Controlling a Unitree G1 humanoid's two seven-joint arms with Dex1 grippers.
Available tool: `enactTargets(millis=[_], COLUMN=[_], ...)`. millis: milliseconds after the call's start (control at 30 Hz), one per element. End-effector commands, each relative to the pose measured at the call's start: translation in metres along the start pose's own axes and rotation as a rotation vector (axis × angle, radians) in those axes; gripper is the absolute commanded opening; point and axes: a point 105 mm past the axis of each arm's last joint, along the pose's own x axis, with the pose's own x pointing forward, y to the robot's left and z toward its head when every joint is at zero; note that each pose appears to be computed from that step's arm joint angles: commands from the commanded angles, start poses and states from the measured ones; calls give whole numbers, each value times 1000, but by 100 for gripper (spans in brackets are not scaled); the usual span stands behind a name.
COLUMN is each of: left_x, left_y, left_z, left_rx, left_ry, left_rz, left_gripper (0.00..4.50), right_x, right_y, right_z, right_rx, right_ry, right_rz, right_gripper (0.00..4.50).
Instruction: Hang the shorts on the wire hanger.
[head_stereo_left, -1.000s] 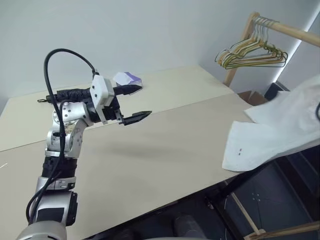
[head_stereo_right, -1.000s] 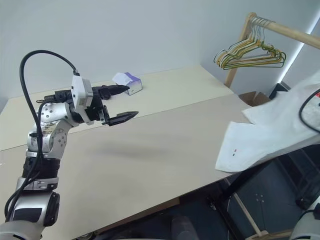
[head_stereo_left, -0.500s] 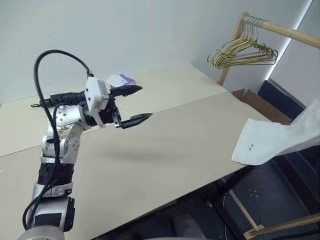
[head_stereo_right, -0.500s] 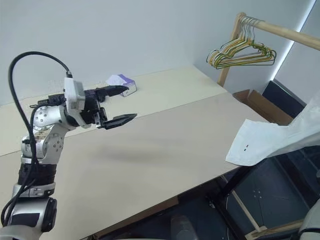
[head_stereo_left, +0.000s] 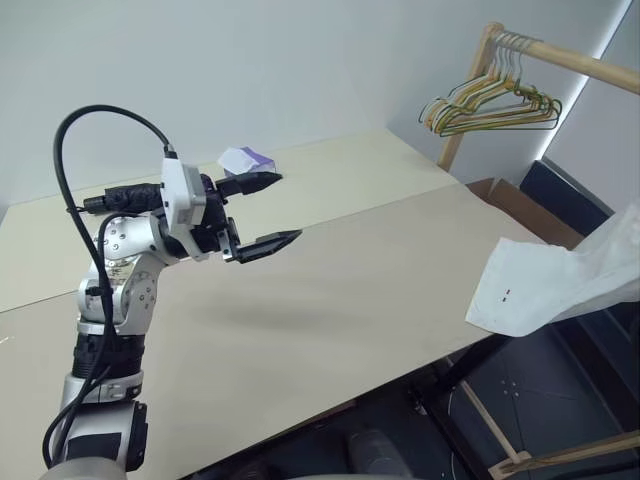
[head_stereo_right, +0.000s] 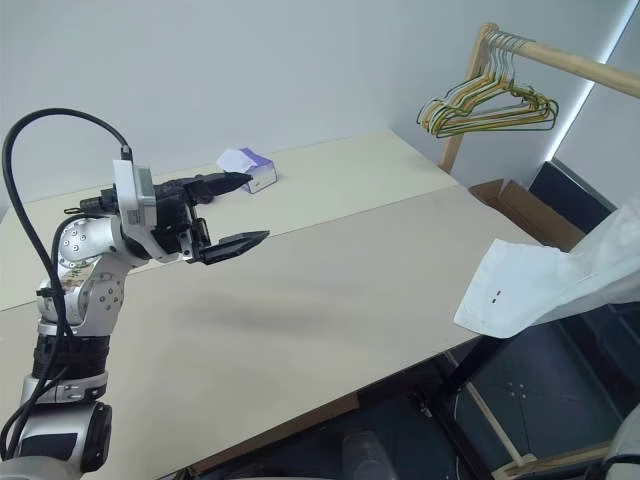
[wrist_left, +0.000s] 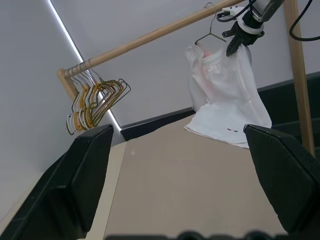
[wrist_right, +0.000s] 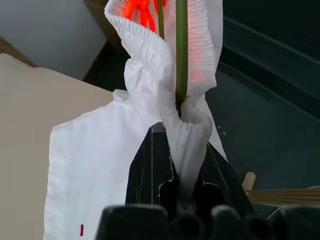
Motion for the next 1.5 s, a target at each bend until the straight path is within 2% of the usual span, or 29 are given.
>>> enactTargets(millis=[33, 467, 533, 600, 900, 1033, 1200, 1300, 1500], left_x=[1, -2, -3, -3, -2, -3, -3, -2, -1], left_y=[2, 1, 2, 1, 1, 1, 0, 1, 4], left_z=[8, 7, 7, 7, 8, 12, 17, 18, 25], left_rx=[47, 55, 56, 59, 66, 74, 63, 62, 53], left_ry=[-14, -6, -6, -5, -5, -20, -59, -65, -110], left_rz=[0, 6, 8, 9, 9, 10, 9, 2, 6], left_gripper=[450, 450, 450, 450, 450, 450, 450, 450, 450], right_x=[-14, -11, -11, -11, -13, -27, -45, -59, -88], right_y=[-5, -21, -23, -23, -26, -22, 7, 32, 84], right_z=[28, 27, 27, 28, 36, 60, 80, 78, 58], right_rx=[33, 83, 53, 49, -21, -168, -377, -490, -504], right_ry=[-116, -149, -153, -154, -194, -277, -375, -473, -714], right_rz=[16, -6, -33, -37, -78, -154, -259, -344, -415], right_gripper=[2, 2, 75, 130, 448, 448, 448, 448, 448])
